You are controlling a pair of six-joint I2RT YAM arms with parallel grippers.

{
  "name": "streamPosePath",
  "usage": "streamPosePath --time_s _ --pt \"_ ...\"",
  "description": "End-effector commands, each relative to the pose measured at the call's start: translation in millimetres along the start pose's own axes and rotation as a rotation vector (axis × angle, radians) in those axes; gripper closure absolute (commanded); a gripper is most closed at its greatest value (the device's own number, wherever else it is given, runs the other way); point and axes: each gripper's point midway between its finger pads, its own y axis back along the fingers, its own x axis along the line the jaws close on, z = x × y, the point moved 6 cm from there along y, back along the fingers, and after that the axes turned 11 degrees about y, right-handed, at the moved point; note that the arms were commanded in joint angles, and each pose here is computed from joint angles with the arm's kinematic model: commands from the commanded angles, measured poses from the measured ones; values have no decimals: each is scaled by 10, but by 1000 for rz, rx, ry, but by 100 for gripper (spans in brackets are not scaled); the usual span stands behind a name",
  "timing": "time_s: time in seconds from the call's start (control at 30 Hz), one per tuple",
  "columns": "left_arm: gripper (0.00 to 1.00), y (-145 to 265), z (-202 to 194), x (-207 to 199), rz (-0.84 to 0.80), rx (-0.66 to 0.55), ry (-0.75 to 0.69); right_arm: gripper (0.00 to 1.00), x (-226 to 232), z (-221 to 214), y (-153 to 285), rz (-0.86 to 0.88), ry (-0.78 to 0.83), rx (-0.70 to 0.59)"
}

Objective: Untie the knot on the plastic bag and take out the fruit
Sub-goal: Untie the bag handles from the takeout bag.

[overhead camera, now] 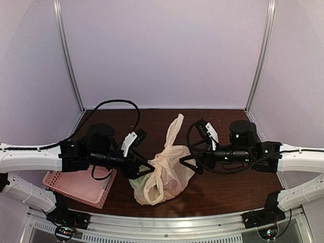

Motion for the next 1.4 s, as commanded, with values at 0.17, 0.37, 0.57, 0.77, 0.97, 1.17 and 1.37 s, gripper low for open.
streamPosePath --time_s 0.17,0.37,0.57,0.77,0.97,1.17,1.37 --pt "36 -24 240 -55 23 -84 -30 0 89 100 -245 -45 138 31" --pt "32 28 280 -50 46 -111 -39 0 101 159 -339 -28 192 49" --pt "29 7 256 -62 30 -94 -43 0 137 173 -443 18 215 73" --pt "33 -47 243 -69 10 -80 -42 0 122 131 -539 21 237 111" --pt "40 -99 271 -120 -43 -87 -43 0 135 78 -577 39 236 139" --pt "49 -133 266 -115 -49 -82 -38 0 173 -23 -616 30 239 172" --pt "63 -137 272 -127 -60 -83 -37 0 208 -88 -658 -4 248 191"
